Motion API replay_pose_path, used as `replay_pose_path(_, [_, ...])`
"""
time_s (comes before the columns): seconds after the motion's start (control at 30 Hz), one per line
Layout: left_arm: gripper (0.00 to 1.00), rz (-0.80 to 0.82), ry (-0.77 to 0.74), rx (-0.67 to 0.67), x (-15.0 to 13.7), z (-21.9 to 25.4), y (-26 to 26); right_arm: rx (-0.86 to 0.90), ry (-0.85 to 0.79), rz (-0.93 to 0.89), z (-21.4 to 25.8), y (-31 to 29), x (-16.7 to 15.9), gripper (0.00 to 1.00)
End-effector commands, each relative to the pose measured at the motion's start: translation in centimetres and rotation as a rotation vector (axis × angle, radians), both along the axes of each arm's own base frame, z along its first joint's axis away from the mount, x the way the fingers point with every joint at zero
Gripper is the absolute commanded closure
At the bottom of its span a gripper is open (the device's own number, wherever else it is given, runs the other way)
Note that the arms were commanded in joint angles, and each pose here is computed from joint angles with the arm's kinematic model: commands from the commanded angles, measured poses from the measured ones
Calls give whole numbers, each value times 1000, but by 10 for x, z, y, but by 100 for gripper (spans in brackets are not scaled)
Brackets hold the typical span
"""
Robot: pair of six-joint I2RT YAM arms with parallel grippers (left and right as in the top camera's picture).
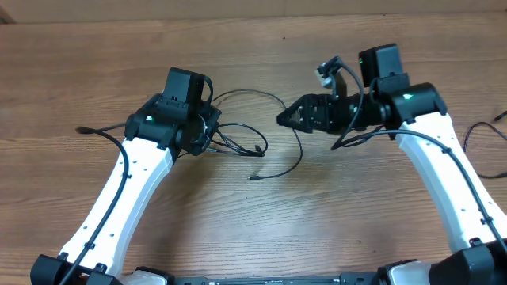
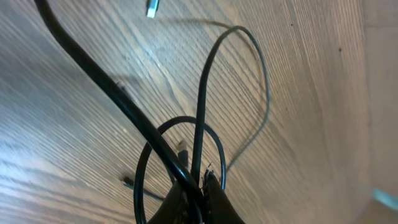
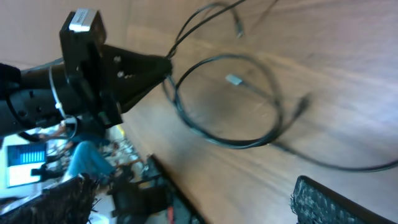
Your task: Untangle cables
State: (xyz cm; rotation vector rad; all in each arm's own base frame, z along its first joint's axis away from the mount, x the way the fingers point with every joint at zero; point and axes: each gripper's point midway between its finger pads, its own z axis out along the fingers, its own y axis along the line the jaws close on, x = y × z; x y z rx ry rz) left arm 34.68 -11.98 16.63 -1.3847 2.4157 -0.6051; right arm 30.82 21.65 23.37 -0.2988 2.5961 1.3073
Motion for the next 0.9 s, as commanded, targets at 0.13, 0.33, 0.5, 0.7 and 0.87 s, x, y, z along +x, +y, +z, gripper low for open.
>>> replay_pose_path(0.13, [96,196,76,-160,-6,7,-9,-207,265,-296,-36,16,-8,21])
replay_pose_path(0.33, [96,339,225,-282,-26,1,-18,-357,347,-557,-60,13,-13,18])
replay_pose_path(0.5, [96,358,255,-311,-29,1,-22,-383,406,-620,-78,21,-26,15])
replay_pose_path(0.7, [96,356,258,-312,-30,1,-23,-368,374,-563,-87,42,-36,14])
replay_pose_path(0.87, [96,347,263,-322,-31,2,-26,-391,341,-548,-93,48,-42,14])
